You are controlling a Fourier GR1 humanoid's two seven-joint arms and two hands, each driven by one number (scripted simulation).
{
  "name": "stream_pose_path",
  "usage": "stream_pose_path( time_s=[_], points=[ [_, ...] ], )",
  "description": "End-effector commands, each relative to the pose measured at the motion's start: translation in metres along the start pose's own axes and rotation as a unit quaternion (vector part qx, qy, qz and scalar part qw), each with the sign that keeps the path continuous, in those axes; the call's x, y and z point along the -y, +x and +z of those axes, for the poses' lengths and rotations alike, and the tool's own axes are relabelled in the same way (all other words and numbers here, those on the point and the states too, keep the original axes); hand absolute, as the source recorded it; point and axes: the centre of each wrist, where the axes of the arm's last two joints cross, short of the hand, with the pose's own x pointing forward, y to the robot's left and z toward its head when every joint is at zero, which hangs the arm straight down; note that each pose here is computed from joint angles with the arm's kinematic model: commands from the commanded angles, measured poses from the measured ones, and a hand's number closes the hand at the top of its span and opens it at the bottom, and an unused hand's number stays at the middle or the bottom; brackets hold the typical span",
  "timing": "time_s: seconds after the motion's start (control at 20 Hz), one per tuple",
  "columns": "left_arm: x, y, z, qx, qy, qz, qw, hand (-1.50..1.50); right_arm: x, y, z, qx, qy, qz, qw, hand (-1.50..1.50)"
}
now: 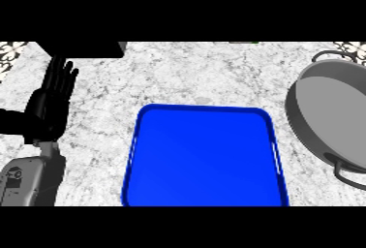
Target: Pick the can from the tray and place it in the pot
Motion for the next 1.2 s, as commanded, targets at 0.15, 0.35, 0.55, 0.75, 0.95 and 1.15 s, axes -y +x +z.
stream_pose_path(
  time_s=[0.15, 0.35, 0.55, 0.75, 0.95, 1.15],
  points=[
    [-0.005, 0.009, -0.002, -0.002, 0.001, 0.000, 1.0000, 0.00, -0.010, -0.071, -0.045, 0.003, 0.020, -0.023, 1.000, 1.50],
    [0.001, 0.016, -0.002, 0.001, -0.006, -0.001, 1.0000, 0.00, -0.038, -0.100, -0.049, 0.011, 0.025, -0.013, 1.000, 1.50],
    [0.015, -0.009, 0.009, -0.003, -0.008, 0.003, 1.0000, 0.00, -0.063, -0.114, -0.067, 0.004, 0.035, 0.011, 0.999, 1.50],
    [0.001, 0.009, 0.009, 0.002, -0.012, 0.008, 0.9999, 0.00, -0.074, -0.147, -0.066, -0.021, 0.089, 0.031, 0.995, 1.50],
    [0.003, -0.006, 0.006, 0.001, -0.014, 0.001, 0.9999, 0.00, -0.102, -0.136, -0.074, -0.078, 0.167, -0.076, 0.980, -1.50],
    [-0.003, 0.001, -0.011, 0.001, -0.014, -0.001, 0.9999, 0.00, -0.100, -0.140, -0.089, -0.031, 0.204, -0.094, 0.974, -1.50]
  ],
)
